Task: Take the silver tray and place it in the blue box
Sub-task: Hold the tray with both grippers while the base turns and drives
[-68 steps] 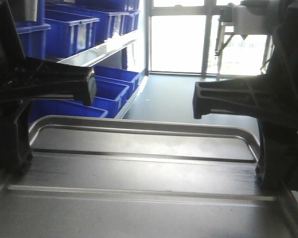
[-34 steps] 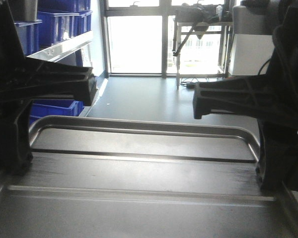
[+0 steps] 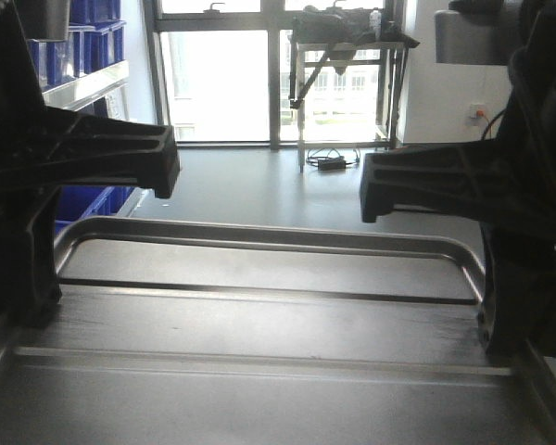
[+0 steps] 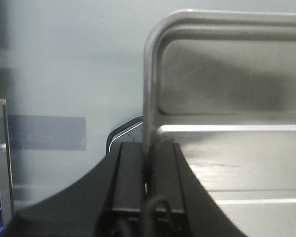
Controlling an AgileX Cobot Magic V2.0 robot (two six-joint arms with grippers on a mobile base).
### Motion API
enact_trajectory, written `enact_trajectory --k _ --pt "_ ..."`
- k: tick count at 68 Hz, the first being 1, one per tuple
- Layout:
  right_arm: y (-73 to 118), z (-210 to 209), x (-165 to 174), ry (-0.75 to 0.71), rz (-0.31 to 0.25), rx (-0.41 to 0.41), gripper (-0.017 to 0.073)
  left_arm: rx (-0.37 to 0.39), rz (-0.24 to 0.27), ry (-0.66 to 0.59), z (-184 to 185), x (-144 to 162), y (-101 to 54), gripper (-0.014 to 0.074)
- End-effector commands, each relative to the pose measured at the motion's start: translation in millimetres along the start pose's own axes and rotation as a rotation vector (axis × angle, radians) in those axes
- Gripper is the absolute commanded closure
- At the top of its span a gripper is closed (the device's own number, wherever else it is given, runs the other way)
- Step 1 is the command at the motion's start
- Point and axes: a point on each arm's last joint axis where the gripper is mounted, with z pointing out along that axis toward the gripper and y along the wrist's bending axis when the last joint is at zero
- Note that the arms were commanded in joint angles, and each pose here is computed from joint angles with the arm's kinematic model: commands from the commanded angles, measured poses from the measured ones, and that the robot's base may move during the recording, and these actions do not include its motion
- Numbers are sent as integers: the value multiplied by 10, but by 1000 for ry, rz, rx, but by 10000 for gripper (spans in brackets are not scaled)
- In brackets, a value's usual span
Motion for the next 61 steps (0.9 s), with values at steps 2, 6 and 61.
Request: enact_trajectory --k 2,6,61 --pt "69 -142 -83 -70 -3 -94 489 75 -3 -34 -141 -17 -54 694" --pt "69 -142 -83 -70 -3 -94 489 75 -3 -34 -141 -17 -54 694" --pt "69 -142 -83 -70 -3 -94 489 75 -2 -35 -141 -18 -53 694"
